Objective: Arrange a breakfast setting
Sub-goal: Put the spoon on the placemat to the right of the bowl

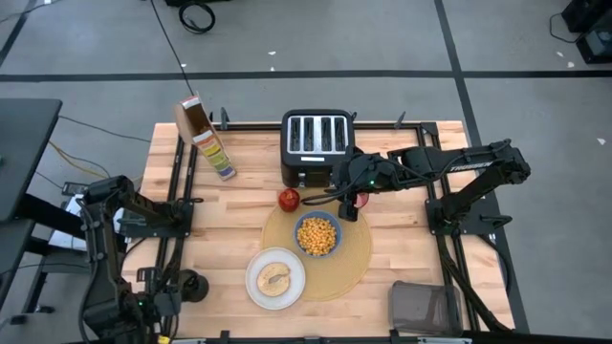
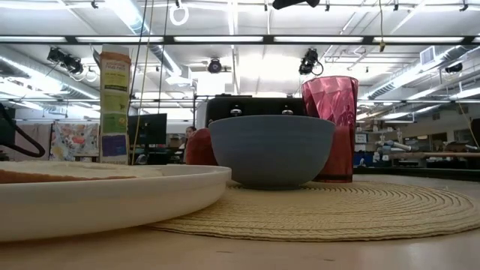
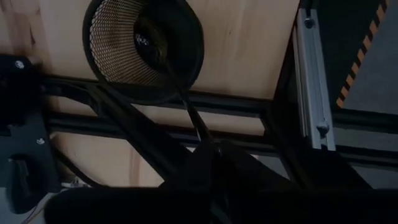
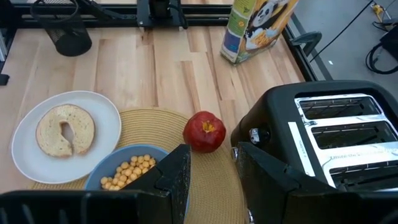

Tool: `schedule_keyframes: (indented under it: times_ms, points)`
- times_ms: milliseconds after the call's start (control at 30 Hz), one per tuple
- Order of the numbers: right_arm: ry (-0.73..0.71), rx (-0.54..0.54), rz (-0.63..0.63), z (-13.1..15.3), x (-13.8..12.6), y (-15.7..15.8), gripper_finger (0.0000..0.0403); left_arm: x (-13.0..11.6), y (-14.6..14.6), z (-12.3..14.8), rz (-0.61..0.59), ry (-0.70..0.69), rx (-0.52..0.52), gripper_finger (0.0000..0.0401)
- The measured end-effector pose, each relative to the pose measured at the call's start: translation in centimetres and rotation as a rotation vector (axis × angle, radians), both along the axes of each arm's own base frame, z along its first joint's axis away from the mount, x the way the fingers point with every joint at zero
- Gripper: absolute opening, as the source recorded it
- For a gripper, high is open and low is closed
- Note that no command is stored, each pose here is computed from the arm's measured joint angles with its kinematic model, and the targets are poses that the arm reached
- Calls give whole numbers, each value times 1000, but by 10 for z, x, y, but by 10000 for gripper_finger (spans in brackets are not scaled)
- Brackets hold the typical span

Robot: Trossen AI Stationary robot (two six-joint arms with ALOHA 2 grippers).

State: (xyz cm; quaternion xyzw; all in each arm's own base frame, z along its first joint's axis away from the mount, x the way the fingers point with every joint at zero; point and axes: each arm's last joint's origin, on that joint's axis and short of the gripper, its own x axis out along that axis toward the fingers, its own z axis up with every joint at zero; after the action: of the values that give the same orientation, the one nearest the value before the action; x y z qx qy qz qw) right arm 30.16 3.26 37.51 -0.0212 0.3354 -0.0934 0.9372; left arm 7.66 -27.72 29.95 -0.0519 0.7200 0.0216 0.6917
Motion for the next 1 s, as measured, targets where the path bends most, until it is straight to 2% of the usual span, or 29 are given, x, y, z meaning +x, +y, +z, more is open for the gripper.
schedule_keyframes:
  times_ms: [133,400,733,1000]
  points:
    - [0,0,0,0,0,0,140,7,1,9,8,-9,-25,24]
    - [-3,0,0,0,0,0,140,17,12,46,21,15,-45,12]
    - [-6,28,5,0,0,1,140,22,37,75,74,43,-174,12]
    - [-5,60,49,0,-1,9,140,11,68,101,143,27,-284,9]
